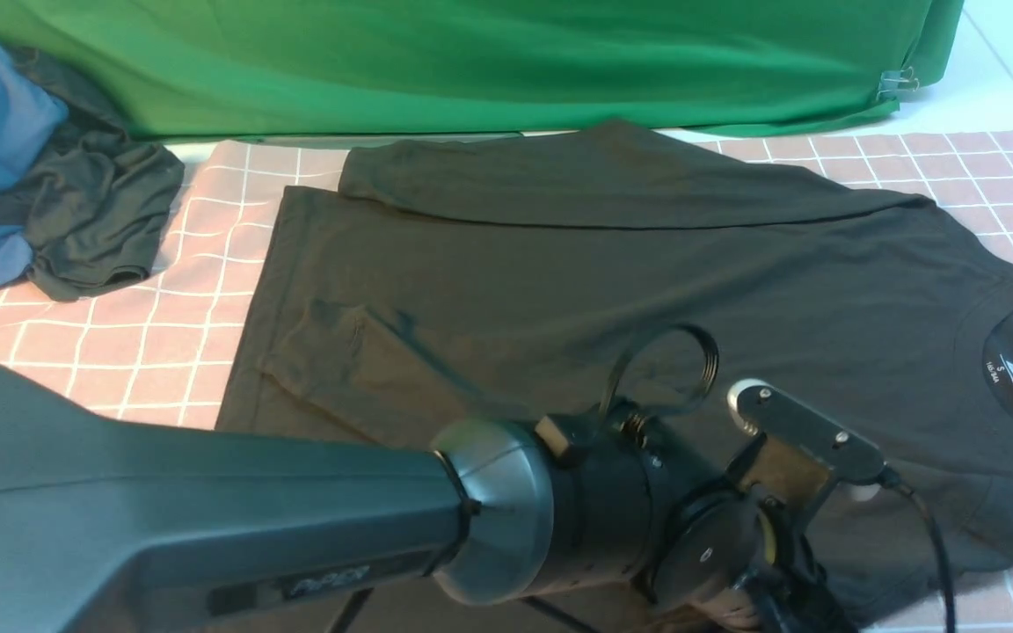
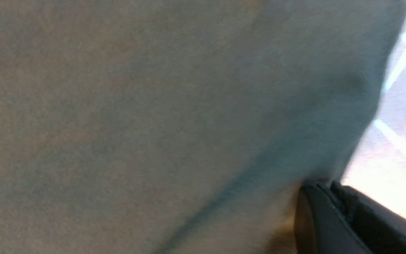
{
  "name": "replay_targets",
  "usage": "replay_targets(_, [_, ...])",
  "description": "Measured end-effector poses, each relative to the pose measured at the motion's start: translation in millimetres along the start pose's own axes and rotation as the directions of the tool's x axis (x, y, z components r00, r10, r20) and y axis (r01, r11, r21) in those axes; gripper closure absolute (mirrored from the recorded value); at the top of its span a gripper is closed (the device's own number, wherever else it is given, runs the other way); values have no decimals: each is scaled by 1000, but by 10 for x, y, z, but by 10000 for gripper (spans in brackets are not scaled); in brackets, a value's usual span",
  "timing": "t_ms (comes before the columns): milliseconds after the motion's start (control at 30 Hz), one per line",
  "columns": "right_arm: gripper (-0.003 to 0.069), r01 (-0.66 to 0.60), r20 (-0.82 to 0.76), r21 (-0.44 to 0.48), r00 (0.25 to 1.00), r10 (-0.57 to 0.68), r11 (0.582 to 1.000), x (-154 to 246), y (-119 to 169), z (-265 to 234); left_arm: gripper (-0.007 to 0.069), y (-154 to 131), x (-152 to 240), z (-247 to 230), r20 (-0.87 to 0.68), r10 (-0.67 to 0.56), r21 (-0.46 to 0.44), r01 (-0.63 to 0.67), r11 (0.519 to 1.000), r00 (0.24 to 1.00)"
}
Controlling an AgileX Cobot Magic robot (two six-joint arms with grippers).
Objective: Fold a long-sleeved shirt over a pink coffee tablecloth.
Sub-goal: 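Grab the top left corner of the dark shirt with the left gripper, then fold the left side of the dark shirt inward over its body with the left gripper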
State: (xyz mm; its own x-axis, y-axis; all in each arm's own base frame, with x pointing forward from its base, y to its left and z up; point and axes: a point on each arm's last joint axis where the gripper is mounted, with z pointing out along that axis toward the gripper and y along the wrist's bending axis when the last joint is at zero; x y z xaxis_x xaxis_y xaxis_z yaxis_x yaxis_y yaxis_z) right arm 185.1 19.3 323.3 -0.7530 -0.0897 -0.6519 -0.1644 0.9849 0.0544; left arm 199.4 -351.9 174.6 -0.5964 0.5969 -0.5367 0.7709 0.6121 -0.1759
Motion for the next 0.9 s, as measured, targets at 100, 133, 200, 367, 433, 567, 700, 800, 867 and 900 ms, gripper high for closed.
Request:
replay_targets(100, [531,0,0,0,1000,0,1000,0,0,0,599,-46,-82,-96,10,-7,15,7,1000,1000])
replay_targets(133, [529,0,0,0,1000,0,1000,0,0,0,599,-79,-100,-131,18,-5,23,4,1000,1000])
replay_targets(200, [528,0,1,0,1000,0,1000,-1,0,0,599,-111,-106,-153,20,-2,29,2,1000,1000])
replay_targets(367, [521,0,26,4,1000,0,1000,-23,-4,0,599,-319,-52,-164,-4,23,67,-22,997,1000])
replay_targets(433, [517,0,30,5,1000,0,1000,-27,-5,0,599,-382,-35,-164,-6,29,80,-29,996,1000])
replay_targets(567, [515,0,34,6,999,0,1000,-31,-5,-1,599,-424,-31,-164,0,26,91,-26,996,1000])
replay_targets(700, [515,0,32,5,999,0,1000,-29,-5,0,599,-330,-45,-246,-43,-21,57,24,998,999])
replay_targets(800, [515,0,30,5,1000,0,1000,-27,-4,0,599,-55,-171,-453,-99,-131,-37,127,991,987])
replay_targets(867, [515,0,29,5,1000,0,1000,-26,-4,0,599,320,-329,-697,-94,-225,-150,210,966,970])
replay_targets(900, [515,0,29,5,1000,0,1000,-26,-4,0,599,555,-420,-845,-74,-276,-212,256,943,958])
